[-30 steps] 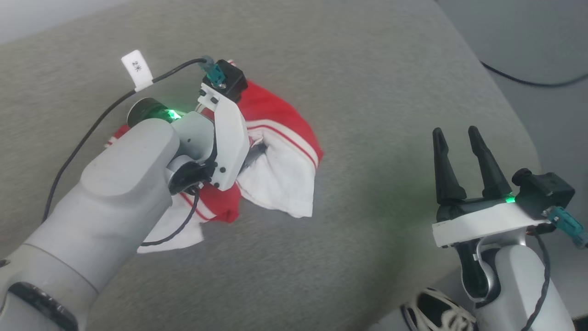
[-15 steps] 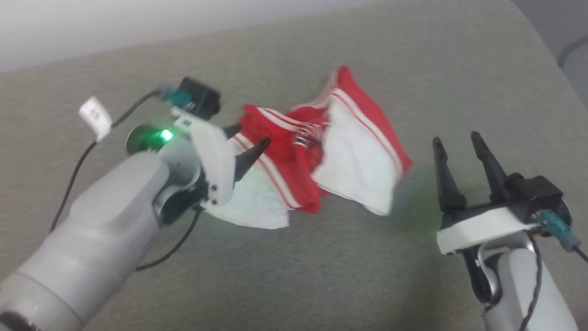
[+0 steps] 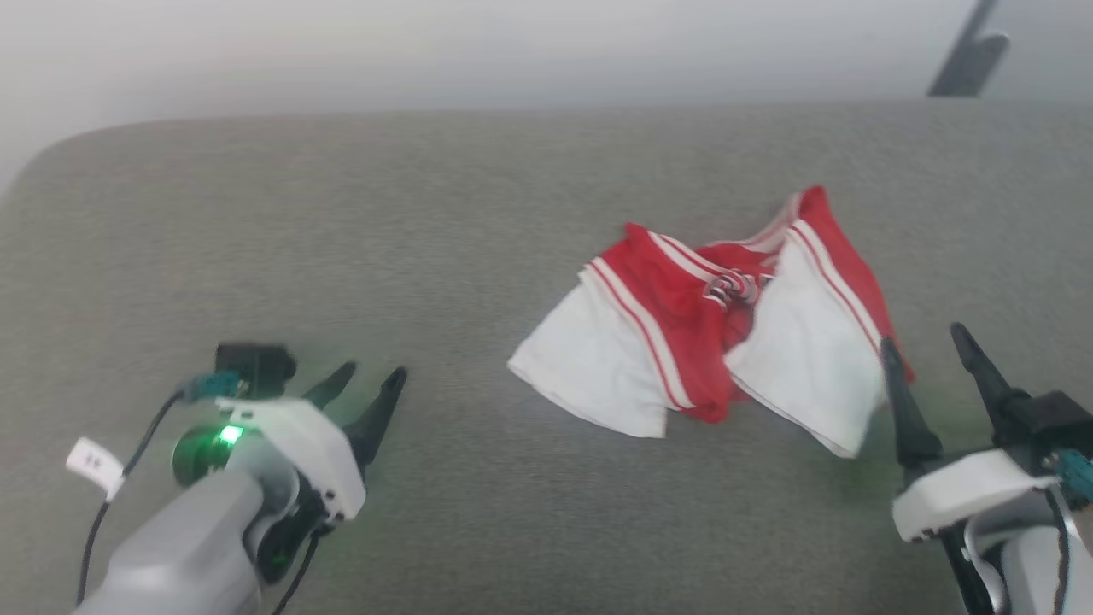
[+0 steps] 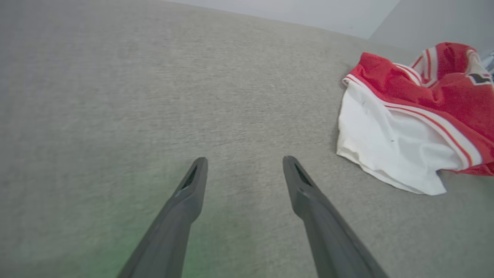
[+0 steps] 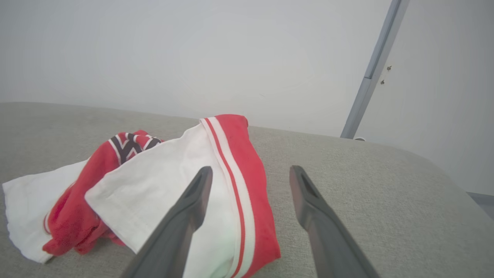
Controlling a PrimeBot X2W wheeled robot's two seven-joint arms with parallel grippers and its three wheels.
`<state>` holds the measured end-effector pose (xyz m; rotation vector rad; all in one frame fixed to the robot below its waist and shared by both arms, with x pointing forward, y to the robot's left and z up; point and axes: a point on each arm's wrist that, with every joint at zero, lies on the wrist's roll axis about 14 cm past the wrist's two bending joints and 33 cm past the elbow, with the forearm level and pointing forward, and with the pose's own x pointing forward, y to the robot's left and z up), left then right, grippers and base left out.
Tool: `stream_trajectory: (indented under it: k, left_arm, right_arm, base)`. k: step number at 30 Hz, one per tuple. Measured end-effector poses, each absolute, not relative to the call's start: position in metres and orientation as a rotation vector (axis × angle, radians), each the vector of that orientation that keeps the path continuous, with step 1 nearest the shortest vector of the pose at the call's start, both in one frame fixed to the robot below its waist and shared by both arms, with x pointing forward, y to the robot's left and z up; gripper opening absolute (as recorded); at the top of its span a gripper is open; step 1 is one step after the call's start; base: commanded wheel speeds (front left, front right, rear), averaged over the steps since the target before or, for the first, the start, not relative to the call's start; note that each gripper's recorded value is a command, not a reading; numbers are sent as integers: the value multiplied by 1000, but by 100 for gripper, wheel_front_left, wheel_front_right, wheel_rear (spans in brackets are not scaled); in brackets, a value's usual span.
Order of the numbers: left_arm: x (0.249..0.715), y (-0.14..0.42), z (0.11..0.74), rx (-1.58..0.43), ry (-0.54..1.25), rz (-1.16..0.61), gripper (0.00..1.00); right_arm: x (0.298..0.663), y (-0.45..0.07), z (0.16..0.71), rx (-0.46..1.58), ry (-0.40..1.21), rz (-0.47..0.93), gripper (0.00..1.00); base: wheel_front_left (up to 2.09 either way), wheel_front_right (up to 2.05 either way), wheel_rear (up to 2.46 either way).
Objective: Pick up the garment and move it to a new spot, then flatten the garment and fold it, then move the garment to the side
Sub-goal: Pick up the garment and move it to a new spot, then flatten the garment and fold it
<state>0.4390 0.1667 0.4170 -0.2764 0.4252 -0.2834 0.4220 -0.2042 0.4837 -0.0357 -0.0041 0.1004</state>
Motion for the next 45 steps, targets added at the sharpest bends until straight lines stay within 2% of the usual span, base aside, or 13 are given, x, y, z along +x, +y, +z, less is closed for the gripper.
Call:
stream_trajectory:
  k: [6, 11, 16, 27, 40, 45]
  left_arm:
    - [410, 208, 414, -309, 402, -150, 100]
    - [397, 248, 445, -310, 265, -30, 100]
    - [368, 264, 468, -270, 137, 52, 100]
    - [325, 255, 501, -175, -48, 68, 100]
    - [317, 251, 491, -152, -36, 89, 100]
    - [316, 250, 489, -152, -35, 97, 100]
  right_arm:
    - [419, -198, 480, -53, 9, 129, 100]
    - [413, -197, 487, -69, -5, 143, 100]
    - [403, -204, 497, -76, -30, 125, 100]
    - [396, -208, 525, -82, -115, 113, 100]
    - [389, -207, 515, -82, -82, 124, 100]
    - [390, -192, 507, -108, -45, 190, 100]
  base:
    - [0, 0, 0]
    - [0, 0, 0]
    - [0, 0, 0]
    - [0, 0, 0]
    - [0, 0, 0]
    - [0, 0, 0]
